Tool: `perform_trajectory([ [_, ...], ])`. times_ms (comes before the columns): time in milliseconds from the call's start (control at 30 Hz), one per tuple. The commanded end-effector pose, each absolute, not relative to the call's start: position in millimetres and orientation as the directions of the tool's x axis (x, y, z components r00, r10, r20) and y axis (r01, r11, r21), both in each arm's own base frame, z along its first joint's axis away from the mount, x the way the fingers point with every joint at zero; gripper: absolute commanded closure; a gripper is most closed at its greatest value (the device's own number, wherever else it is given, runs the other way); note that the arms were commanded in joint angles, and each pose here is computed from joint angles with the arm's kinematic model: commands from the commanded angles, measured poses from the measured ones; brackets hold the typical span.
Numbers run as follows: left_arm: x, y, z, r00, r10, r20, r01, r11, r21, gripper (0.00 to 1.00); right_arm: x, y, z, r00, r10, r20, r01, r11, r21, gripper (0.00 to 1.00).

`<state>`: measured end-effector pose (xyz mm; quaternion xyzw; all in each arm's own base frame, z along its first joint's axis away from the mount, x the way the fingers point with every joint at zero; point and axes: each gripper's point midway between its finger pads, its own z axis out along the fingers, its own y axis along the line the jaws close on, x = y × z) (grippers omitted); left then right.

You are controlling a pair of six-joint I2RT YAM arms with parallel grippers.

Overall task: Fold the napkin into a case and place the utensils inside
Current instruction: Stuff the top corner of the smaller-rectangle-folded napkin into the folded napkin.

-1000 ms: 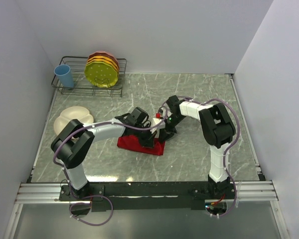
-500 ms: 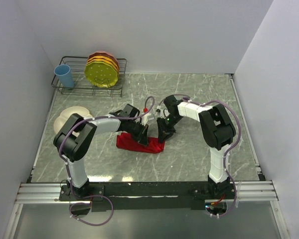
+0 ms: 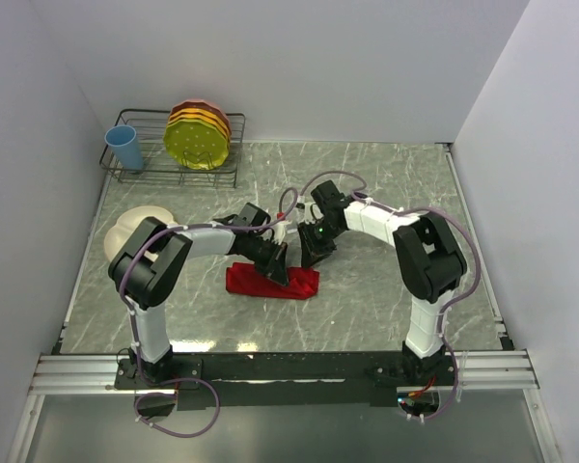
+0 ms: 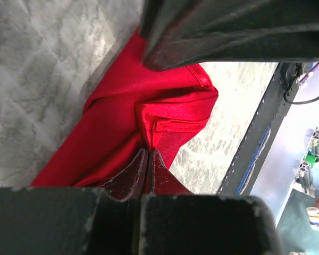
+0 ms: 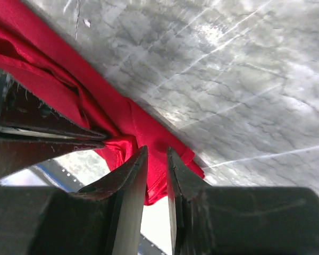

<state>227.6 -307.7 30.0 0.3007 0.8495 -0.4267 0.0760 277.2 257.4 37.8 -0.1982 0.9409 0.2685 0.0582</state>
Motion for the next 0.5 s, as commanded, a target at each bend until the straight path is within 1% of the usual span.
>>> perform_trajectory([
  [0, 231.8, -310.0, 26.2, -0.842, 0.413, -0.347, 0.523, 0.467, -0.713, 0.99, 279.7, 263.9, 50.5, -0.865, -0.377, -0.33, -0.494, 0.752, 0.436, 0.72],
  [300, 234.3, -307.4, 22.5, -0.852, 0.409, -0.328, 0.504, 0.471, -0.724, 0.99, 273.3, 266.1, 51.1, -0.828, -0.394, -0.399, -0.547, 0.727, 0.415, 0.66],
  [467, 235.6, -306.4, 20.9, -0.854, 0.408, -0.322, 0.5, 0.474, -0.725, 0.99, 273.9, 267.3, 53.9, -0.819, -0.389, -0.421, -0.553, 0.728, 0.404, 0.61],
])
